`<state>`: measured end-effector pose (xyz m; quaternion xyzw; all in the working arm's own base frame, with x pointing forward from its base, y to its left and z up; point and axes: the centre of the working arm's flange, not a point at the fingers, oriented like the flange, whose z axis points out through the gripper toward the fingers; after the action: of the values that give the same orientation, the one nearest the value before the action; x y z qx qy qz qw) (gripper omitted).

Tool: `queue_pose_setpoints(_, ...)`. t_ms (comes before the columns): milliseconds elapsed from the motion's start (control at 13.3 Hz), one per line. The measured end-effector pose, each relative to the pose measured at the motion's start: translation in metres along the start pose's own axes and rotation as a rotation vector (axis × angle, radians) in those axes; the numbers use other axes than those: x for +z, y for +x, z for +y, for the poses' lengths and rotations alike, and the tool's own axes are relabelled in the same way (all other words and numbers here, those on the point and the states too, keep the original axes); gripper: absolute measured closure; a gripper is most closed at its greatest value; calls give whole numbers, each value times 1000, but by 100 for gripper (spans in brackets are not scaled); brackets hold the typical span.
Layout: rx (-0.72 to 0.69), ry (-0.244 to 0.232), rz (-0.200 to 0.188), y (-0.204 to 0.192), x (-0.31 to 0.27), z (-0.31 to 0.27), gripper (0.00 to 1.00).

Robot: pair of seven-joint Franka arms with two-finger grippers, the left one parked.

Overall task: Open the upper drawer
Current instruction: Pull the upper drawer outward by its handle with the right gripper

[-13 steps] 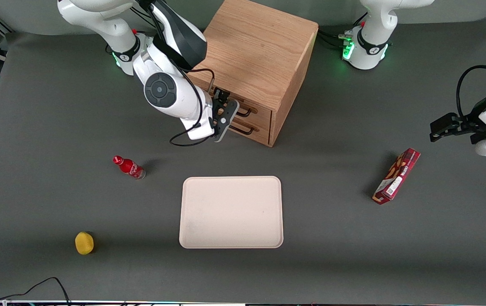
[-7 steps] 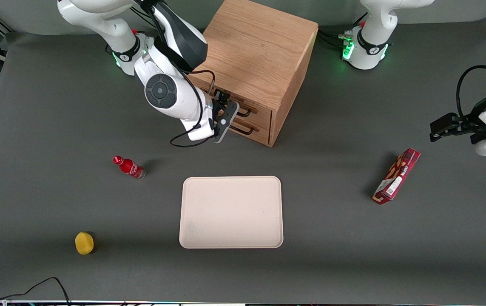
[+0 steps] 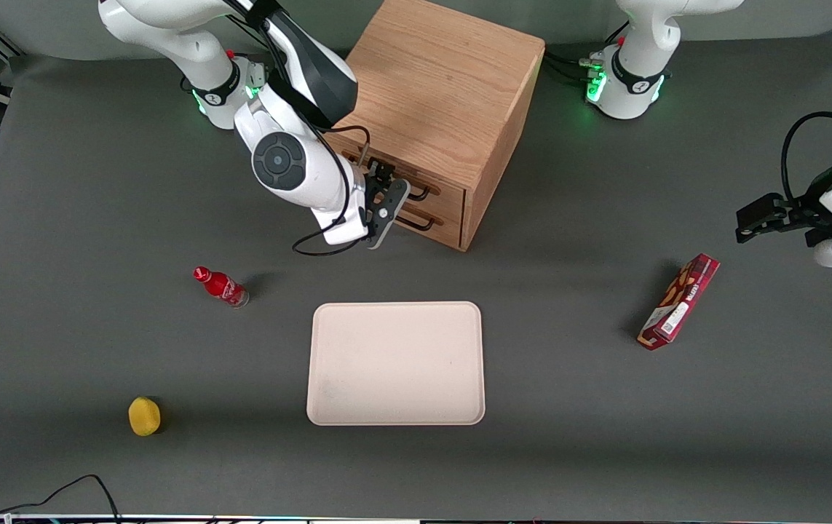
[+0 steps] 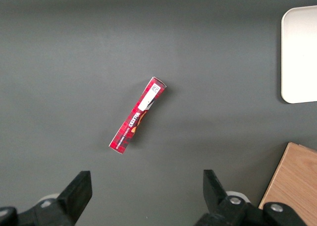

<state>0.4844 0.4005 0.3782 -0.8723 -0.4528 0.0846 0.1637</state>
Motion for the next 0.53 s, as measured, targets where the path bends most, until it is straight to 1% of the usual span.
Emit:
queue_pose_setpoints(301,0,-2,-8,0,5,3,0)
queue_pose_setpoints(526,-10,-29,-11,0,4,6,0)
